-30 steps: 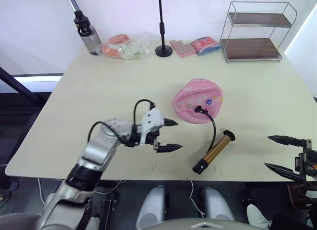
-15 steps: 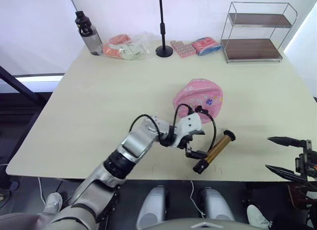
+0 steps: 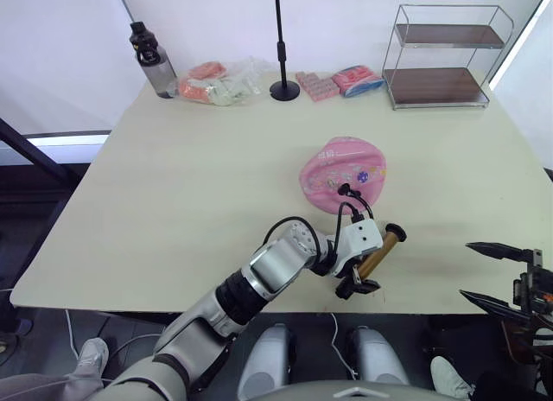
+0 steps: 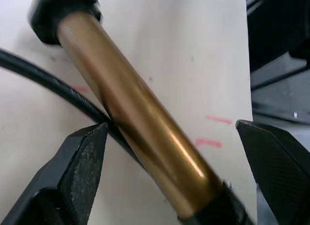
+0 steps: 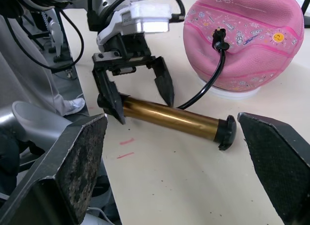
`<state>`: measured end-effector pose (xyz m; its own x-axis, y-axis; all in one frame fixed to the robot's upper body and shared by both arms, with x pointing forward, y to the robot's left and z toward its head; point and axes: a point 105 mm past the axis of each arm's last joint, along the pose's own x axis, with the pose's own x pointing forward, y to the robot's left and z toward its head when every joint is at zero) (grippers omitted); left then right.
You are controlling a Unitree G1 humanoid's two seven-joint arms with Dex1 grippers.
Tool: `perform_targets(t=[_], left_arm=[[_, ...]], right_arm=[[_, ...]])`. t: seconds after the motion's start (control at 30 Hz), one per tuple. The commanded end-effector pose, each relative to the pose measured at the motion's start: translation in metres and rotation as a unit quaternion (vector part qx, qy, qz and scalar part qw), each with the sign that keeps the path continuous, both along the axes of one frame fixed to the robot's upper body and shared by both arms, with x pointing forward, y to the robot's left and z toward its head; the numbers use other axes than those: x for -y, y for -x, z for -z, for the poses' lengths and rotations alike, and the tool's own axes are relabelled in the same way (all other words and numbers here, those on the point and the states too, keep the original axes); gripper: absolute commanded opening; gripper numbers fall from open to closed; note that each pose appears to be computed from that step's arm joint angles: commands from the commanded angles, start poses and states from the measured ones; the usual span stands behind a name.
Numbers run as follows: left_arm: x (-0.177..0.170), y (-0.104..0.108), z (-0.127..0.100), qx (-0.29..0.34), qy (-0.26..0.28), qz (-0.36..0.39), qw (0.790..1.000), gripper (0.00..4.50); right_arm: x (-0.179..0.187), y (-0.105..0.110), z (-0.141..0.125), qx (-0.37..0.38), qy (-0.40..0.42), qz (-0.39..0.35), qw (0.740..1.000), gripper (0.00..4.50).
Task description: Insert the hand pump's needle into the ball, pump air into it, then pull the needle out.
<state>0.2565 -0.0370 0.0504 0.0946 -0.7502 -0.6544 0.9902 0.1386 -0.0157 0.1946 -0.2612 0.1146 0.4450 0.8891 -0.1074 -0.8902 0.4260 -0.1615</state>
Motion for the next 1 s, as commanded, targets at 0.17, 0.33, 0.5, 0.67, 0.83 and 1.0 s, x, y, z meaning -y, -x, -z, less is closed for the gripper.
perform_targets(t=[0.17,0.33,0.5,0.67,0.83,1.0], left_arm=[[-0.001,-0.002,-0.003,0.019,-0.011,0.005,1.0,4.24],[-0.005,-0.005,-0.008,0.03,-0.004,0.004,1.0,2.79],[-0.015,-0.016,-0.019,0.054,0.008,-0.008,0.998,1.15],[-0.021,-0.018,-0.034,0.075,0.047,0.006,0.996,1.15],[-0.024,-0.018,-0.045,0.093,0.089,0.012,0.992,1.15],[-0.028,-0.014,-0.051,0.108,0.124,0.023,0.986,1.15]], right_arm=[[-0.005,-0.002,-0.005,0.022,0.001,-0.011,1.0,4.5],[-0.006,-0.002,-0.005,0.022,0.002,-0.013,1.0,4.5],[-0.008,-0.003,-0.004,0.023,-0.001,-0.014,1.0,4.5],[-0.009,-0.008,-0.006,0.015,-0.024,0.003,1.0,4.5],[-0.011,-0.018,-0.01,-0.001,-0.075,0.049,0.996,4.5],[-0.017,-0.028,-0.02,-0.009,-0.132,0.096,0.987,4.5]])
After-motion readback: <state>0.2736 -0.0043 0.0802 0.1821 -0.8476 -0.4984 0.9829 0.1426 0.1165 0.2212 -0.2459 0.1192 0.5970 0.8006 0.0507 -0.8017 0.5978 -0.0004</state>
